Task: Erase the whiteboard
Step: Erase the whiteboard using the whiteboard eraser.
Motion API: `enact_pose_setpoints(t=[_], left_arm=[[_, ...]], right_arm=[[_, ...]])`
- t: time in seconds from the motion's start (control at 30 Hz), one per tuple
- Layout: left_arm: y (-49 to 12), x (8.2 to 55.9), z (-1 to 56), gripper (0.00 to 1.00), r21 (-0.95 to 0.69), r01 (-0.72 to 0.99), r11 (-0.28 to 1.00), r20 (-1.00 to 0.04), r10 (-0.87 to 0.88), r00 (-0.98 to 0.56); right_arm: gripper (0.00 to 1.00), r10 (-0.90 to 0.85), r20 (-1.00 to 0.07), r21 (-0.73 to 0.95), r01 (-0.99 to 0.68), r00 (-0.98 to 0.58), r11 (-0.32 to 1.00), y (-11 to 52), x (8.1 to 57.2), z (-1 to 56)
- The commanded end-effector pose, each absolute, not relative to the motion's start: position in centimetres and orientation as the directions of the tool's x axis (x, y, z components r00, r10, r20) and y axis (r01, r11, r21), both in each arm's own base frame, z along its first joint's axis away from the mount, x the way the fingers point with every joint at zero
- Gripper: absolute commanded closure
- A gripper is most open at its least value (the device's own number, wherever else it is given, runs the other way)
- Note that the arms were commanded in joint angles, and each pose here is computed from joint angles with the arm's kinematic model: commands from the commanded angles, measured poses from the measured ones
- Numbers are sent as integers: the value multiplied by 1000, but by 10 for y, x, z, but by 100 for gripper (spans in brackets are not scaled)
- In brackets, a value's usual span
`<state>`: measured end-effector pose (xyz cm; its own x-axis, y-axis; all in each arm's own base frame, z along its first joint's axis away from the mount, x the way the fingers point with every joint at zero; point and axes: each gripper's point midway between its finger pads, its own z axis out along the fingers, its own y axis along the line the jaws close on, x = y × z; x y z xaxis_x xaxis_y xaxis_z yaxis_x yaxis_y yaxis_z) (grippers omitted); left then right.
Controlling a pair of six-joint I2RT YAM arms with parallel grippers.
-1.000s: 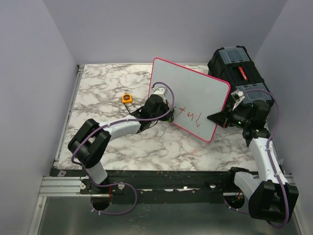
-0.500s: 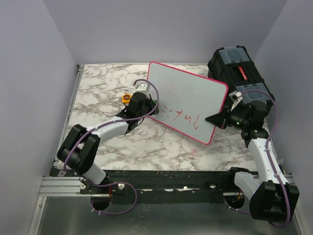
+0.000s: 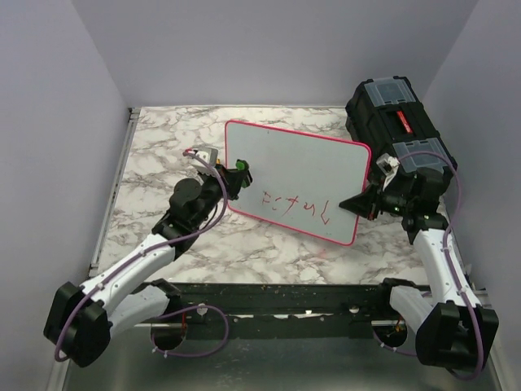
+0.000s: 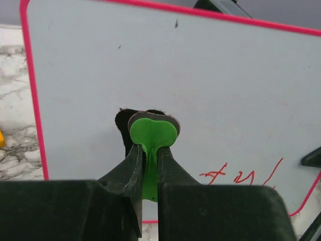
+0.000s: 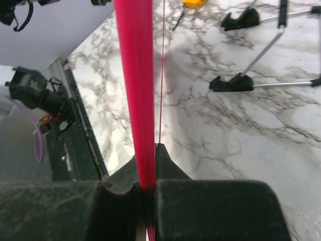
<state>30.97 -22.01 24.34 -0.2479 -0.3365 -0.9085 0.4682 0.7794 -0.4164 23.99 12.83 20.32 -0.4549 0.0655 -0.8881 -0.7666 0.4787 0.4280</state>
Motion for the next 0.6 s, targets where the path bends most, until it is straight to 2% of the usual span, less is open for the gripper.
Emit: enact_pose_setpoints(t=[0.0,0.13,0.33,0.57], left_arm=[[-215,285,238,100,-393,518,759,-918,-294,-266],[-211,268,233,100,-410,537,737,-911,-300,-285],[-222,261,209,100,-438,554,707,-893,-275,-355],[-245,281,175,100,-379,580,721,-910,-175,-377]], right_arm=[[99,13,-955,278,-882,-296,381,135,241,244],[99,28,-954,260,-774,-299,578,117,280,250],[99,38,-933,319,-776,-357,544,122,270,233],[99,45,-913,347,-714,-405,608,114,275,214]])
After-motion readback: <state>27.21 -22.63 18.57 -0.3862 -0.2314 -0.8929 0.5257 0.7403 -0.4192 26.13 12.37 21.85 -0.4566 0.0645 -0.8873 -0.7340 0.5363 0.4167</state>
